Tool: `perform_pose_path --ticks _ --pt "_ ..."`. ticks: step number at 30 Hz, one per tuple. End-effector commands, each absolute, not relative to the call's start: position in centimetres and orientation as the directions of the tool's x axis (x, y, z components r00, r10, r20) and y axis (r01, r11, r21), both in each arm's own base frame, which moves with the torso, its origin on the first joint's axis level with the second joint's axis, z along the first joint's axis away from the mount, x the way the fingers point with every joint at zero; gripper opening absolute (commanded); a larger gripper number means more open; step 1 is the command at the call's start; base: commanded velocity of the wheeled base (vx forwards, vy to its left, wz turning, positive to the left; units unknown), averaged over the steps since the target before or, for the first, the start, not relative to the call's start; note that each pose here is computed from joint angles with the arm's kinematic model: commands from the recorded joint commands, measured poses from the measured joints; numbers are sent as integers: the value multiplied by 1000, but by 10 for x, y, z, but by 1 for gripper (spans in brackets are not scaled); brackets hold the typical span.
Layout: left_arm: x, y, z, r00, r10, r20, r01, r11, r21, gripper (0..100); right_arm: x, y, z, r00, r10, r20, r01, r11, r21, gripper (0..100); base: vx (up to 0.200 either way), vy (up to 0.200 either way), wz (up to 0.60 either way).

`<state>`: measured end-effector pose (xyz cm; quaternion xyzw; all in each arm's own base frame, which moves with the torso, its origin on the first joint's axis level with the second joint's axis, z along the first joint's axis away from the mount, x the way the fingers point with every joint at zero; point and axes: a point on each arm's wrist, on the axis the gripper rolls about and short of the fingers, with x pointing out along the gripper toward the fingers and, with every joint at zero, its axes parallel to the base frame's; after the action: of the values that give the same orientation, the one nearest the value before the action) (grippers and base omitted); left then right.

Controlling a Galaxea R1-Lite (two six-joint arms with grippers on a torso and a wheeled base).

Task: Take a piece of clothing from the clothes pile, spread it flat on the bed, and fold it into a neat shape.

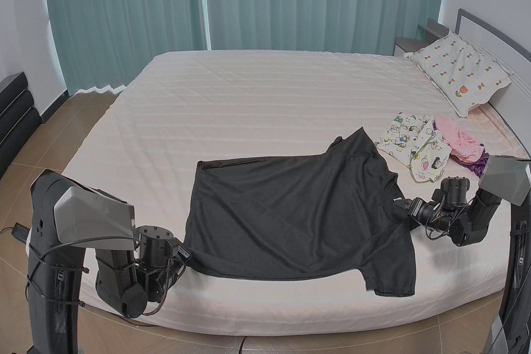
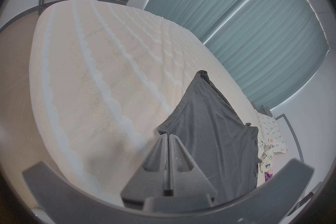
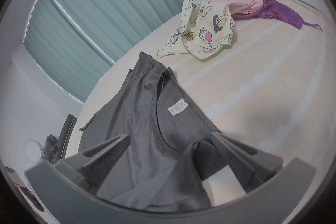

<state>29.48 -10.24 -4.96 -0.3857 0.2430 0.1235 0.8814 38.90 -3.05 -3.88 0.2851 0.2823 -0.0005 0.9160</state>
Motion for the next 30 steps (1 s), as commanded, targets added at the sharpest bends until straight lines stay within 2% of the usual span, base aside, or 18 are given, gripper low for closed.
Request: perform_pose_path --ticks 1,4,7,12,20,30 --pt "295 -102 -51 850 30 -527 -407 671 -619 0 371 -47 -23 843 127 -523 217 808 547 100 0 0 0" --pt "295 -102 -51 849 28 -527 -407 671 -620 0 351 -46 -17 825 167 -541 227 778 586 100 0 0 0" --pt "295 -102 -51 850 28 -526 -406 671 -621 0 302 -34 -10 754 275 -596 220 750 624 100 0 0 0" --pt "295 -102 -51 849 28 -527 -407 671 -620 0 261 -14 -17 655 319 -685 251 763 595 100 0 0 0" --pt "294 -102 -51 848 29 -529 -409 672 -618 0 231 -10 -36 546 322 -774 259 813 521 100 0 0 0" --pt "294 -103 -51 848 28 -529 -407 674 -617 0 228 -3 -47 522 245 -817 258 868 425 100 0 0 0"
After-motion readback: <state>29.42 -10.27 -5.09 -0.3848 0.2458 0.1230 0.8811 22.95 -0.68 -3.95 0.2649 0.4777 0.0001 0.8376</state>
